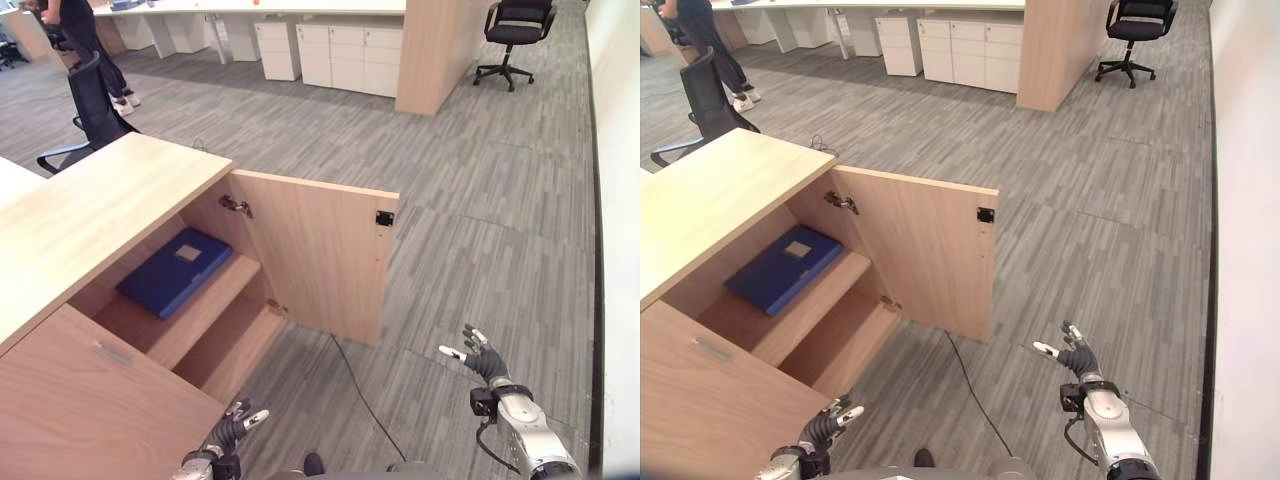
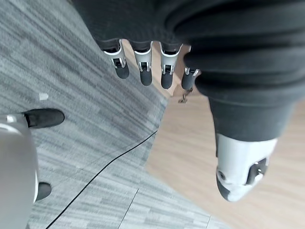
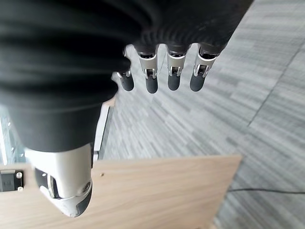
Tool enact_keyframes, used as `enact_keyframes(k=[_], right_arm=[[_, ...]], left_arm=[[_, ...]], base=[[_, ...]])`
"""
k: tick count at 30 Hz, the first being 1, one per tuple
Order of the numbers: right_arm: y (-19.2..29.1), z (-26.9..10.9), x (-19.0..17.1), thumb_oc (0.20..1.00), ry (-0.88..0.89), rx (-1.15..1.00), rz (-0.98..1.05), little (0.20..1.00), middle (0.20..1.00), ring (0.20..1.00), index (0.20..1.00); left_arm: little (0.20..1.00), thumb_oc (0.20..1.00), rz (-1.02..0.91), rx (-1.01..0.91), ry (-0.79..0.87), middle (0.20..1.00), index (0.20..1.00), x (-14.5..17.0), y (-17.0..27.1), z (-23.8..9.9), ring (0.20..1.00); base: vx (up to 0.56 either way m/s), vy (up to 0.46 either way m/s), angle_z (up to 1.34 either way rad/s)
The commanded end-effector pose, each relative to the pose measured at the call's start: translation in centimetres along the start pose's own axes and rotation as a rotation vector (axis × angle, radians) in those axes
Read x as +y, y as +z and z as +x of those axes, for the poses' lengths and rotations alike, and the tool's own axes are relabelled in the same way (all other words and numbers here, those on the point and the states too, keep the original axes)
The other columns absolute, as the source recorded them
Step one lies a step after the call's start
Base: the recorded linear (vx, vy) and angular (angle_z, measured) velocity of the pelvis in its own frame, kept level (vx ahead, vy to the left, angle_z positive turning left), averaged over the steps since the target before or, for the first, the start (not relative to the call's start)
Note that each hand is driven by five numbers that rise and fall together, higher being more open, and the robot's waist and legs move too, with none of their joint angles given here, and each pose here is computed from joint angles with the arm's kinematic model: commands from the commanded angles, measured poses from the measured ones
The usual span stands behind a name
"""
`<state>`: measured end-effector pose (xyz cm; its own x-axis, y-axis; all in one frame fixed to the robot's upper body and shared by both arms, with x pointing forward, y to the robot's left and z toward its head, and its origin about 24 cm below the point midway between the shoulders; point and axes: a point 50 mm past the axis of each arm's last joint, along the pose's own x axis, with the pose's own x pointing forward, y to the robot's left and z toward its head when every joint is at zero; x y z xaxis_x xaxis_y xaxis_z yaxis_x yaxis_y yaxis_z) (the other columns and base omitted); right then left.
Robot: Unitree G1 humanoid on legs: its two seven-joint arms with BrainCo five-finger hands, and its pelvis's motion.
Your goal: Put the empty folder in the office cabinet
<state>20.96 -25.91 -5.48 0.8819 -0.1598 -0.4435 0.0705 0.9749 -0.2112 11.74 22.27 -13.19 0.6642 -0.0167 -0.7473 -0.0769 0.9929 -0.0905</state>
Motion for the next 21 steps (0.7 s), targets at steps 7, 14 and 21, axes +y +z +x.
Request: enact_keyframes(k=[7, 14, 21], right_arm=[[3.6, 1.6, 1.3, 1.0, 0.028, -0.13, -0.003, 1.0, 1.0, 1.0, 1.0], [4.2, 1.9, -0.9, 1.0, -0.069, -0.144, 0.004, 1.0, 1.0, 1.0, 1.0], [5.5, 2.4, -7.0, 1.0, -0.251, -0.112, -0.054, 1.0, 1.0, 1.0, 1.0]], left_arm=[[1.0, 1.0, 0.064, -0.134, 0.035, 1.0, 1.0, 1.3, 3.8, 0.7, 1.0], [1.0, 1.0, 0.079, -0.151, 0.009, 1.0, 1.0, 0.8, 4.4, 0.9, 1.0], [1.0, 1.0, 0.124, -0.15, -0.029, 1.0, 1.0, 0.9, 4.6, 0.8, 1.0]], base=[[0.0, 0.097, -0.02], [0.07, 0.02, 0.01], [0.13, -0.071, 0.45]])
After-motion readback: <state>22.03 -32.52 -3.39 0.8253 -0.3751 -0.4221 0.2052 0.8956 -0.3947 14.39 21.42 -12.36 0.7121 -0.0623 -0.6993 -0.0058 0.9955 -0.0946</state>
